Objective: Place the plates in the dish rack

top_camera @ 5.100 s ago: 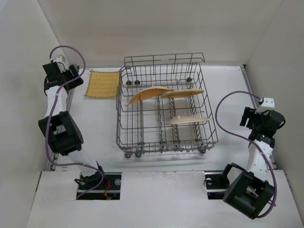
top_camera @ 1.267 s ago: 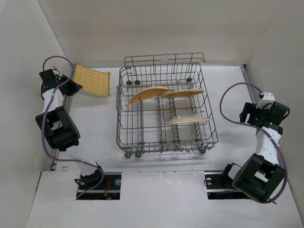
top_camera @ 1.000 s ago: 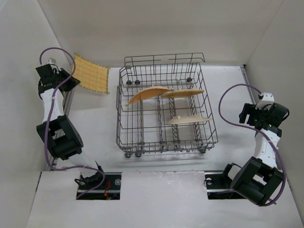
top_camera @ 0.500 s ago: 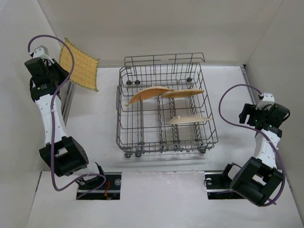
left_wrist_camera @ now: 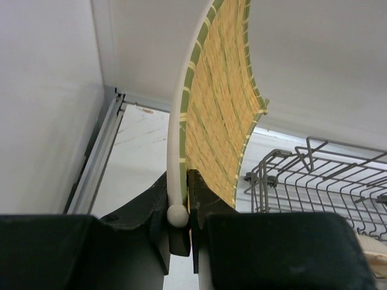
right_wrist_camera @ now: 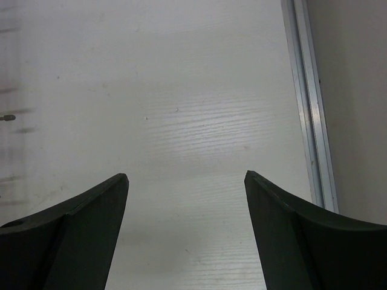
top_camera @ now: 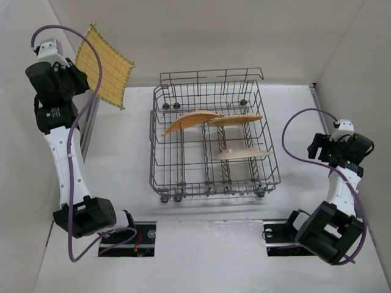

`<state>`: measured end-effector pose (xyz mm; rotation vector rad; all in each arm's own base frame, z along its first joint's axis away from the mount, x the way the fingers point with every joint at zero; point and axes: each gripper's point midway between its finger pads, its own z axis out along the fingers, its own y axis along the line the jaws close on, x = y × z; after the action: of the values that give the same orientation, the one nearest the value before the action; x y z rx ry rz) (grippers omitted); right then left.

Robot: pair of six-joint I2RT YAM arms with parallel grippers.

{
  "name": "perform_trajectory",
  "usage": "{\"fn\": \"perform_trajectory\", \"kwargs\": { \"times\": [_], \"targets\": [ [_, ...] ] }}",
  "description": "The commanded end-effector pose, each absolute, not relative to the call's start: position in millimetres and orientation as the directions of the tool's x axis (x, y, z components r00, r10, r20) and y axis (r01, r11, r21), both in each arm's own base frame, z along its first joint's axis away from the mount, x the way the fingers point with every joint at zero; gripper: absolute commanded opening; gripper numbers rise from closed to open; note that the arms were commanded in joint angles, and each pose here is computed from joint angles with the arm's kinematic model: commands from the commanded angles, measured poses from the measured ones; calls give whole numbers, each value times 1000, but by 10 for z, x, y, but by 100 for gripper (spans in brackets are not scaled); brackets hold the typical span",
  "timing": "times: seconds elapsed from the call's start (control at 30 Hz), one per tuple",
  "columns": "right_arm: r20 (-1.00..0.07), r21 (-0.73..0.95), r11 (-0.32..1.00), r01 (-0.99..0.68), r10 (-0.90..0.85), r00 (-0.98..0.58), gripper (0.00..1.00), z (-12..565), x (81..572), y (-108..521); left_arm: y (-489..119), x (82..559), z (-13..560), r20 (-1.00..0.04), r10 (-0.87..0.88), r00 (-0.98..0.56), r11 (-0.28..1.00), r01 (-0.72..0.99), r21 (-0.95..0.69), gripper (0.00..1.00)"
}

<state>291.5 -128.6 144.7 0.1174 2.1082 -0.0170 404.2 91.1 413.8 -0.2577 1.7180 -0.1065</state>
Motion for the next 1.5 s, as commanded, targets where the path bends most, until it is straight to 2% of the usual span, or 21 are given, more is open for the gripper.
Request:
{"fn": "perform_trajectory", "kwargs": {
  "times": [0.0,0.57,0.83,1.2,1.47],
  "targets": [
    [-891,2,998,68,33,-453,83,1598,2968,-1304,679,3867,4978,-986,-151,68,988,-21,-152,4],
    [-894,-3,998,64,26,-447,84,1606,2959,-1296,-637,3738,5046,-999,6,53,948,318,23,4],
    [-896,-13,998,65,17,-443,84,1613,2954,-1290,-1216,3505,4944,-982,158,106,875,447,189,4],
    [-898,-26,997,73,9,-441,84,1619,2949,-1299,-1798,3029,4728,-951,248,183,733,607,308,5],
    [-893,-25,997,76,12,-450,84,1595,2949,-1310,-1986,2777,4637,-915,307,263,648,646,403,5]
  ]
}}
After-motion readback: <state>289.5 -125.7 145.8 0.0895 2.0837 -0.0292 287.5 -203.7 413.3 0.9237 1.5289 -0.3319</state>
